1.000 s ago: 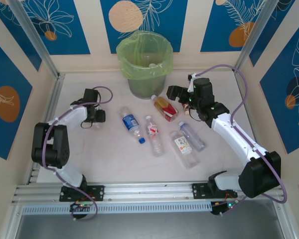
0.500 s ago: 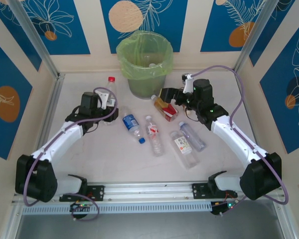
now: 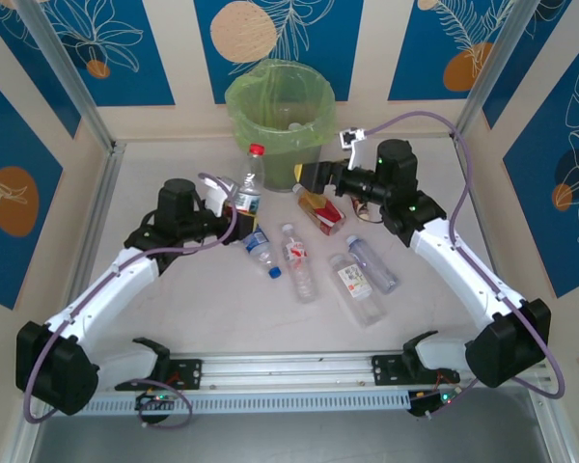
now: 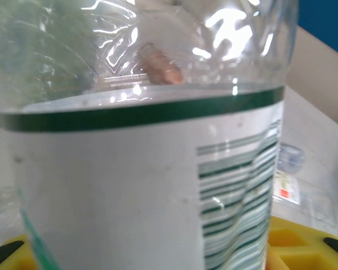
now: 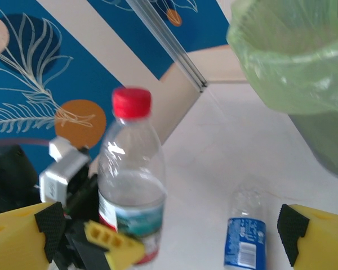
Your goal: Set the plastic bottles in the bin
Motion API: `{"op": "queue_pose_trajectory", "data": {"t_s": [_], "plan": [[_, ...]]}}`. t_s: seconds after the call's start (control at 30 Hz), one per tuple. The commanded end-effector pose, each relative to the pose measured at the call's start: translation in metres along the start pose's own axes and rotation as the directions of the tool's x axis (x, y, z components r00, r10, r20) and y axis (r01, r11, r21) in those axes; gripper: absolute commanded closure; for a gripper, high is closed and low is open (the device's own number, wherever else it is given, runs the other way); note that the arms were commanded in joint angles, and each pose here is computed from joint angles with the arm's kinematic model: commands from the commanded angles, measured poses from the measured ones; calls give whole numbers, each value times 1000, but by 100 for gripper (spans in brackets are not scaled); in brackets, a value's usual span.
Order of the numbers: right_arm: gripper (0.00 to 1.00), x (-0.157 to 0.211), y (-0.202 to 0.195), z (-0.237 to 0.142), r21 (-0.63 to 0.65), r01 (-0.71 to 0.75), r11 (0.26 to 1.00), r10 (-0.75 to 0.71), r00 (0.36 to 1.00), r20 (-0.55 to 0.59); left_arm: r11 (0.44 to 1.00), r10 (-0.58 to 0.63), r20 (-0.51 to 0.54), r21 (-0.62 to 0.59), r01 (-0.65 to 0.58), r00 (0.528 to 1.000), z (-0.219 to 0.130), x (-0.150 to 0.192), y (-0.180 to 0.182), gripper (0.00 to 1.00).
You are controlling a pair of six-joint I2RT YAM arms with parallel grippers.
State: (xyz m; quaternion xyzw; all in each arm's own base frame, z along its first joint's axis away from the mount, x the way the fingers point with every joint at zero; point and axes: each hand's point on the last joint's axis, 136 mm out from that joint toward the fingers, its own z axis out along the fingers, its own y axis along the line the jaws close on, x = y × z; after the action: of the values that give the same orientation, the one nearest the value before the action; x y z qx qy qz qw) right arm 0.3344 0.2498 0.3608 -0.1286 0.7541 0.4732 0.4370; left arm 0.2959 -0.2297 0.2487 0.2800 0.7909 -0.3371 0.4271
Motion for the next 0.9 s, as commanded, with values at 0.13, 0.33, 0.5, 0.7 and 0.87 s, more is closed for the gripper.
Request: {"op": "queue_pose_trajectory", "data": {"t_s": [0.13,0.33,0.5,0.7,0.87], "plan": [[3,-3,25,4,-77,-29,997,22,995,-95,975,144,33,165,-148,989,3,-27,-54,53],[14,-14,23,18,-58,-26,998,20,993,-116,960,175,37,214,-178,984,13,-31,-69,53],[20,-16,25,26,-83,-29,996,17,990,-139,956,182,32,226,-185,983,17,-30,-72,53],[29,-17,40,27,-170,-19,985,-6,989,-147,955,182,9,237,-179,983,22,-26,-73,53],[40,-13,39,28,-174,-18,985,-10,987,-160,953,185,-6,245,-178,983,25,-22,-75,53]]}}
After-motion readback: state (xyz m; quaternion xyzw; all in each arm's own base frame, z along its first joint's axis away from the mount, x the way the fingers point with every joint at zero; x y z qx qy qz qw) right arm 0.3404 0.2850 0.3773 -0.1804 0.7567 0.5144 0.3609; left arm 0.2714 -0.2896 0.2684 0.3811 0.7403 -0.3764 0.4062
